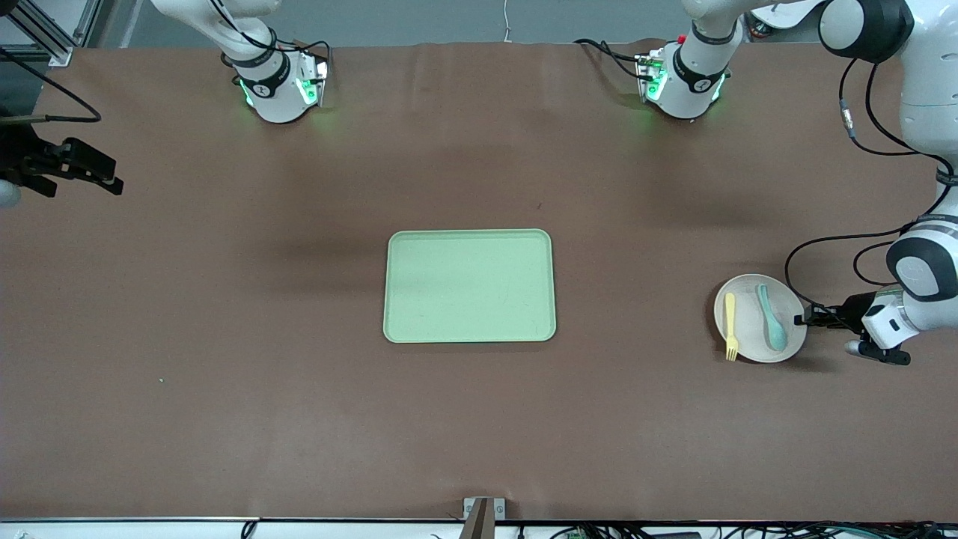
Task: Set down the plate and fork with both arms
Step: 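Grasp the white plate rim with the left gripper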
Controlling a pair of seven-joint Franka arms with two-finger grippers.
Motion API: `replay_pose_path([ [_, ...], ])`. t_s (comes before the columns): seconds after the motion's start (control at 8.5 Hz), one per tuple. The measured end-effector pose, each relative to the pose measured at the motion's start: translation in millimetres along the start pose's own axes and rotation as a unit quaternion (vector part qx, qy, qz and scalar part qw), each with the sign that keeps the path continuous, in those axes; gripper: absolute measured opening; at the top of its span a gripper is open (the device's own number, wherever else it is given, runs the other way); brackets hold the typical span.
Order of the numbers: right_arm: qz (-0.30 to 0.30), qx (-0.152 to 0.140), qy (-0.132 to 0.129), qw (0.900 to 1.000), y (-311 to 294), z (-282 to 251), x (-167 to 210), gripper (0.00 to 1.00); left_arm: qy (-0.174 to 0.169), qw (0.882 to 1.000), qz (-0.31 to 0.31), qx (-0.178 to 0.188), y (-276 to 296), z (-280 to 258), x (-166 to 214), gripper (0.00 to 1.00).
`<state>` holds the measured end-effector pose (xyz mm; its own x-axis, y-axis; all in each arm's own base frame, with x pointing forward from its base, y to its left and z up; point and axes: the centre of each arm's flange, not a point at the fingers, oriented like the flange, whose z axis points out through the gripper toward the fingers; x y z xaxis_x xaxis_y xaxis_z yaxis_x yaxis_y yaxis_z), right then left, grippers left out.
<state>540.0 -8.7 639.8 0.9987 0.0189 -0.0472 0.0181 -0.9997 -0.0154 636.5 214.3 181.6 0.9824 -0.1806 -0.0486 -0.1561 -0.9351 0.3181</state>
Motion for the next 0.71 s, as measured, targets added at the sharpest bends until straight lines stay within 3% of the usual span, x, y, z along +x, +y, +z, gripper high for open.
replay_pose_path([
  [0.12,0.0,0.0,0.0,1.0,0,0,0,1.0,0.002,1.0,0.001,-0.001,1,-2,1,0.04],
  [0.47,-0.002,0.0,0.0,1.0,-2,0,0,1.0,0.009,1.0,0.017,0.003,11,-9,12,0.05],
  [0.71,-0.005,0.0,0.0,1.0,-7,1,1,1.0,0.036,0.998,0.052,0.008,44,-37,41,0.05],
])
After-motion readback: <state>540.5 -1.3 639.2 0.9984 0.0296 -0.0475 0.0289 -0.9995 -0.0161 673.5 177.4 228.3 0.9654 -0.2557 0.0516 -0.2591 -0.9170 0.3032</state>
